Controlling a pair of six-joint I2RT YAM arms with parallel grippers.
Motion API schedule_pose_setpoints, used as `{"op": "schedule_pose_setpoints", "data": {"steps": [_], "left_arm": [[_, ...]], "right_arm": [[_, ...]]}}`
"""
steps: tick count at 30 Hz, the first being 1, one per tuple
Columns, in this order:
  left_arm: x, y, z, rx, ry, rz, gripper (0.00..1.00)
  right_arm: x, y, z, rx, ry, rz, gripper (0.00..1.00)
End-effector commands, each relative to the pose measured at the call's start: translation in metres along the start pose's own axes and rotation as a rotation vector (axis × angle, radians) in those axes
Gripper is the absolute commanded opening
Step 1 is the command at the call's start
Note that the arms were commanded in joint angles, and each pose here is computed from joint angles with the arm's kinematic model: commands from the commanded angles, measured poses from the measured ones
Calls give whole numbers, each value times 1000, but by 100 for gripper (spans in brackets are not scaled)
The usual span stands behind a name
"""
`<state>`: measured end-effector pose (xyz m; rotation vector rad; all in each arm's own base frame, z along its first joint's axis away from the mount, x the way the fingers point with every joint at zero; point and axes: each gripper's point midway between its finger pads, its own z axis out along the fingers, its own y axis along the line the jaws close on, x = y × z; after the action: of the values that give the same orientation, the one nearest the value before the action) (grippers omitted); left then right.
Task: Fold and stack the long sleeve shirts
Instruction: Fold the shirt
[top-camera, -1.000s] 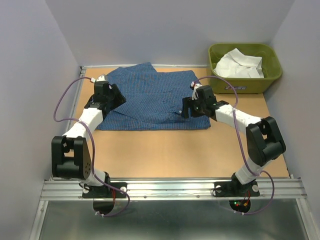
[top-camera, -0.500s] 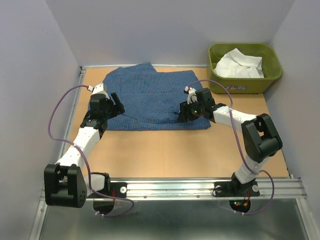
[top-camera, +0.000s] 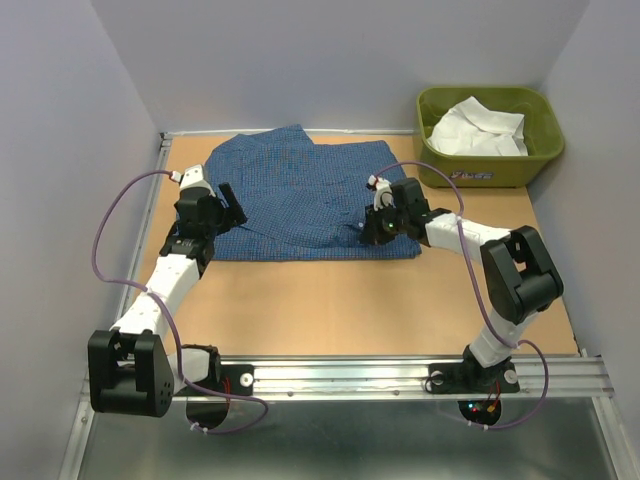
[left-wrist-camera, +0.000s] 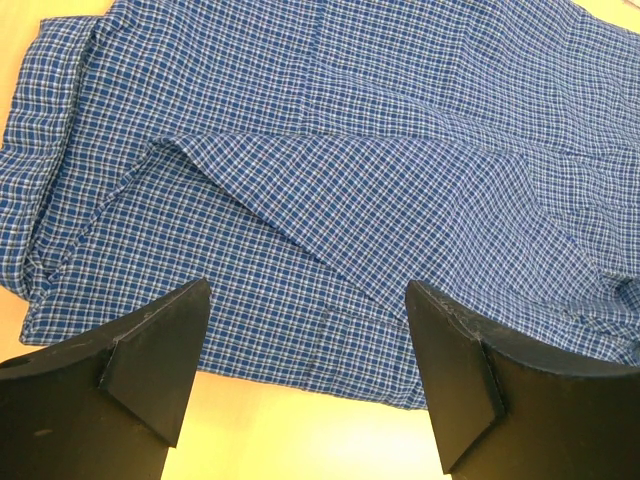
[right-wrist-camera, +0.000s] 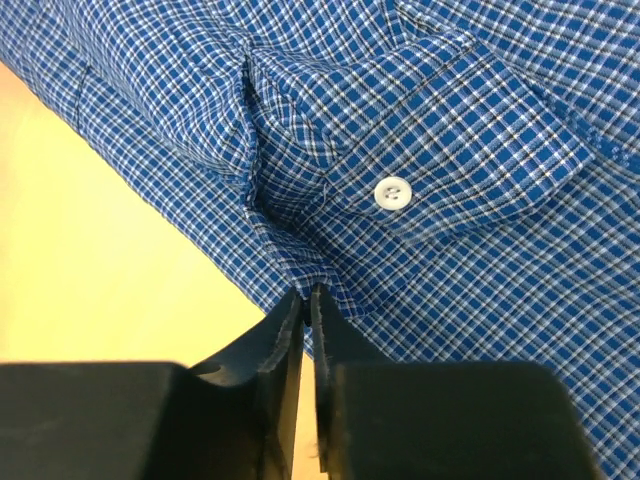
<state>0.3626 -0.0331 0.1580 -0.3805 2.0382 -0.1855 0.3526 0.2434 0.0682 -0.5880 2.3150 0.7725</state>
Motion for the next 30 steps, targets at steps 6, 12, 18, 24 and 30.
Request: {"op": "schedule_pose_setpoints", "data": {"steps": [6, 12, 18, 24, 30], "left_arm": [[-20, -6, -7, 21, -79, 0, 90], [-20, -6, -7, 22, -78, -2, 90], [-18, -5, -6, 16, -73, 4, 91], [-26, -8, -3, 16, -79, 5, 91], [-40, -39, 14, 84, -52, -10, 90]], "right_arm": [[-40, 16, -27, -6, -117, 31, 1], [-38, 15, -31, 31, -94, 124, 3], [-17, 6, -27, 83, -17, 186, 28], [-61, 21, -53, 84, -131, 228, 64], [-103, 48, -45, -43, -187, 263, 68]]}}
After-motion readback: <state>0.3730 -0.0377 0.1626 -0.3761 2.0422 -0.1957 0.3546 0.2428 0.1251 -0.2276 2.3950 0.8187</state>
